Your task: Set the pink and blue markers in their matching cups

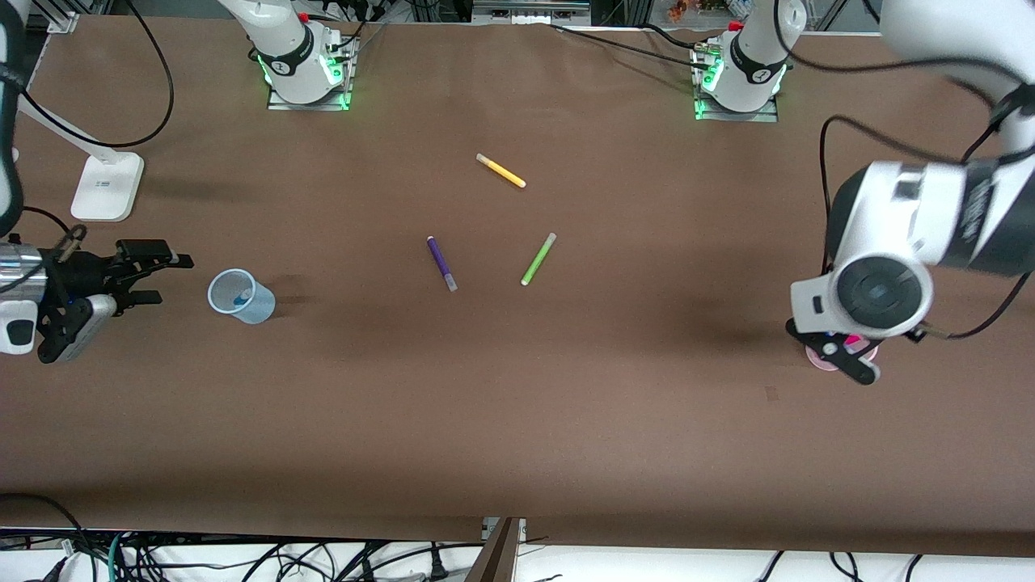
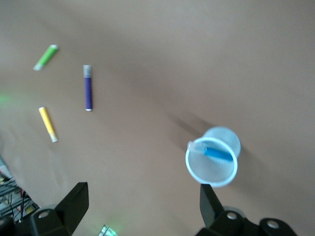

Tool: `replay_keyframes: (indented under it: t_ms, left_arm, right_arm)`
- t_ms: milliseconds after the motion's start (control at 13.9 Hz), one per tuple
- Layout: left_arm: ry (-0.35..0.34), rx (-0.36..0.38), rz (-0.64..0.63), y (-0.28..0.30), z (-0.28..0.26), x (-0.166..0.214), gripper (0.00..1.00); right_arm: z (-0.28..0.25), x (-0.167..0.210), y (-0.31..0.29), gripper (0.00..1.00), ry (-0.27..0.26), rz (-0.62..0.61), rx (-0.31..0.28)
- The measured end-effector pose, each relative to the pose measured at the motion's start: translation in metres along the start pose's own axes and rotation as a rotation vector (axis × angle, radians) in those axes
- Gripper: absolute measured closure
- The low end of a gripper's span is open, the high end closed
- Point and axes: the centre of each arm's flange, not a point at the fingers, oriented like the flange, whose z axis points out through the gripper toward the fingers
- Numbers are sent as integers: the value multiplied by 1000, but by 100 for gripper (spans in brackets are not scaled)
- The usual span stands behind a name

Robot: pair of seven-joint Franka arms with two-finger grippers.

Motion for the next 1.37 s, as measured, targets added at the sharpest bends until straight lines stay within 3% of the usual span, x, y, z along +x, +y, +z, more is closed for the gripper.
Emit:
replay_keyframes:
  t_ms: [216, 432, 577, 793, 1081, 1369]
  left_arm:
    - [135, -177, -202, 8, -50, -38, 0]
    - [222, -300, -318, 8, -85, -73, 0]
    - [264, -321, -357, 5, -96, -95, 0]
    - [355, -294, -404, 14, -88, -120, 0]
    - [359, -287, -426, 23, -66, -136, 0]
    - [379, -342, -453, 14, -63, -143, 0]
  right_arm:
    - [-11, 11, -49, 0, -41, 210, -120]
    - [-18, 5, -88, 0, -62, 386, -211]
    - [-20, -7, -108, 0, -65, 434, -236]
    - [-34, -40, -128, 0, -52, 454, -267]
    - [-74, -87, -147, 0, 35, 482, -327]
    - [-98, -120, -141, 0, 83, 526, -331]
